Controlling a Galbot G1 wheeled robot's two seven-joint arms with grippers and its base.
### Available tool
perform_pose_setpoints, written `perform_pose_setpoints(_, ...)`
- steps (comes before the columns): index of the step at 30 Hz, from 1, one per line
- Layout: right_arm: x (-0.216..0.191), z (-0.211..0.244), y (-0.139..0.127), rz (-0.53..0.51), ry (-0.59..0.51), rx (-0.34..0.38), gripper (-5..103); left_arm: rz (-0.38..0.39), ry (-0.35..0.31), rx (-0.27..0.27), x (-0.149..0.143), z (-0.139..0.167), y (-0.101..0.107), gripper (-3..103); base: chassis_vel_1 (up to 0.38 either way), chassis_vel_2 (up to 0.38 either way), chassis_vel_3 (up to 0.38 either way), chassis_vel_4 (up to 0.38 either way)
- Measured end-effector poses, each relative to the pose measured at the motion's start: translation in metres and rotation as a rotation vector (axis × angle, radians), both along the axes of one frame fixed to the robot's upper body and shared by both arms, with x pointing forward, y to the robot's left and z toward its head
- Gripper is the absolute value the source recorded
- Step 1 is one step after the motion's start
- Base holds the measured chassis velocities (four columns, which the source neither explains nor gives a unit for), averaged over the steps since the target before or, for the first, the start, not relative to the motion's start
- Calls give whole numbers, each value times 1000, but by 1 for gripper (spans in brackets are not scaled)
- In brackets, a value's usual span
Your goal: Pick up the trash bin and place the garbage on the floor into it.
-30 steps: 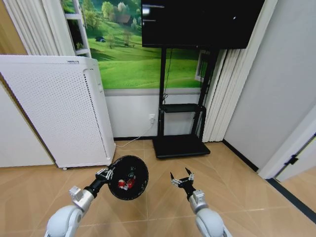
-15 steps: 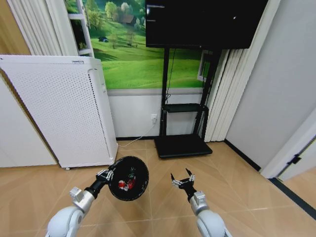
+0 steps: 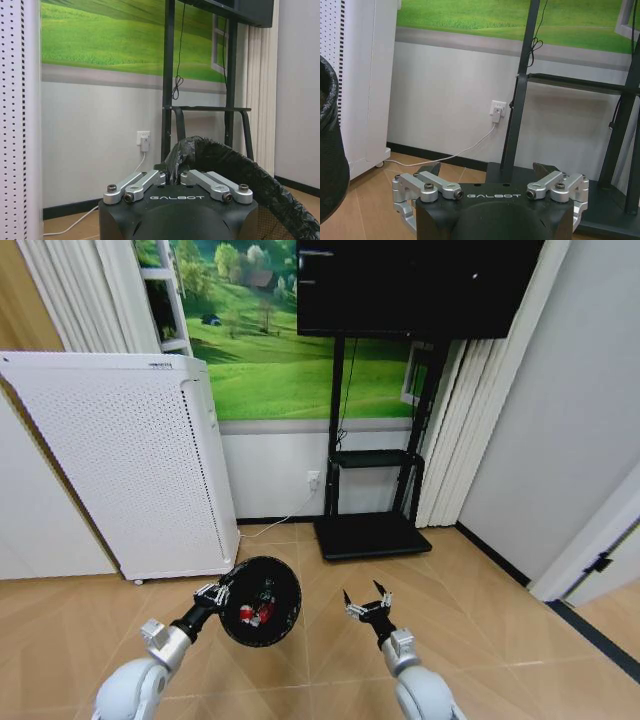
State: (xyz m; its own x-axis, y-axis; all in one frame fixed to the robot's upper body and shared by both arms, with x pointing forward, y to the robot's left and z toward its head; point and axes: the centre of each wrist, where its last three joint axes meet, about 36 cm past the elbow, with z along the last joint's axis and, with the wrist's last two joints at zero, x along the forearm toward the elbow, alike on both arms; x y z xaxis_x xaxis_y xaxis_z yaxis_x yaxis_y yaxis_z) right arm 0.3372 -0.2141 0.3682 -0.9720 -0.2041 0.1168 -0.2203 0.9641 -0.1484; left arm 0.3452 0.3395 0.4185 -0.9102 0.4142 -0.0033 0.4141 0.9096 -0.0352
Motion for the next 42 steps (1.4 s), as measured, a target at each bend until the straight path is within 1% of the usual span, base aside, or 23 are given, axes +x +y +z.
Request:
perform_pose_setpoints(6,0,-2,1,1,-2,3,100,-1,0,-1,0,0,0,7,0,0,0,0)
perform_pose_setpoints(10,1,-5,3,1,0,3,100,15,0,-20,-2,-3,-6,7,0,0,0,0)
perform_pose_setpoints(12,2,-6,5,6,2,3,100,44,-1,-44,-5,-5,-13,7,0,0,0,0)
perform_pose_setpoints(14,2,-6,5,7,2,3,100,57,-1,-52,-6,-6,-15,7,0,0,0,0)
perform_pose_setpoints(15,4,-7,6,9,3,3,100,103,4,-72,-12,-10,-20,7,0,0,0,0)
perform_pose_setpoints(16,5,-7,6,10,2,2,100,126,14,-78,-18,-12,-22,7,0,0,0,0)
perform_pose_setpoints(19,7,-7,6,10,1,2,100,140,25,-76,-25,-13,-22,7,0,0,0,0)
perform_pose_setpoints(21,8,-8,6,8,7,5,100,160,57,-57,-44,-19,-19,7,0,0,0,0)
perform_pose_setpoints(22,8,-8,6,8,7,5,100,160,57,-57,-44,-19,-19,7,0,0,0,0)
perform_pose_setpoints(24,5,-9,3,-7,13,8,100,164,82,-59,-59,-27,-21,7,0,0,0,0)
perform_pose_setpoints(26,5,-9,3,-8,13,9,100,164,83,-59,-60,-27,-21,7,0,0,0,0)
perform_pose_setpoints(27,3,-9,-1,-23,14,9,100,168,98,-64,-69,-33,-20,7,0,0,0,0)
perform_pose_setpoints(29,0,-8,-6,-45,15,8,100,190,120,-72,-81,-45,-17,7,0,0,0,0)
perform_pose_setpoints(30,0,-8,-6,-45,15,8,100,190,120,-72,-81,-45,-17,7,0,0,0,0)
perform_pose_setpoints(32,1,-7,-8,-53,11,9,100,225,140,-74,-102,-58,-11,7,0,0,0,0)
perform_pose_setpoints(33,1,-7,-8,-53,11,9,100,225,140,-74,-102,-58,-11,7,0,0,0,0)
perform_pose_setpoints(34,2,-7,-8,-54,9,9,100,237,146,-71,-110,-62,-9,7,0,0,0,0)
perform_pose_setpoints(37,3,-6,-8,-56,7,10,100,284,169,-40,-143,-75,7,7,0,0,0,0)
perform_pose_setpoints(38,3,-6,-8,-56,7,10,100,284,169,-40,-143,-75,7,7,0,0,0,0)
perform_pose_setpoints(40,3,-6,-7,-56,10,13,100,319,178,-20,-163,-82,26,7,0,0,0,0)
perform_pose_setpoints(41,3,-6,-7,-56,10,13,100,319,178,-20,-163,-82,26,7,0,0,0,0)
perform_pose_setpoints(42,2,-7,-6,-55,13,14,100,336,181,-17,-172,-84,37,7,0,0,0,0)
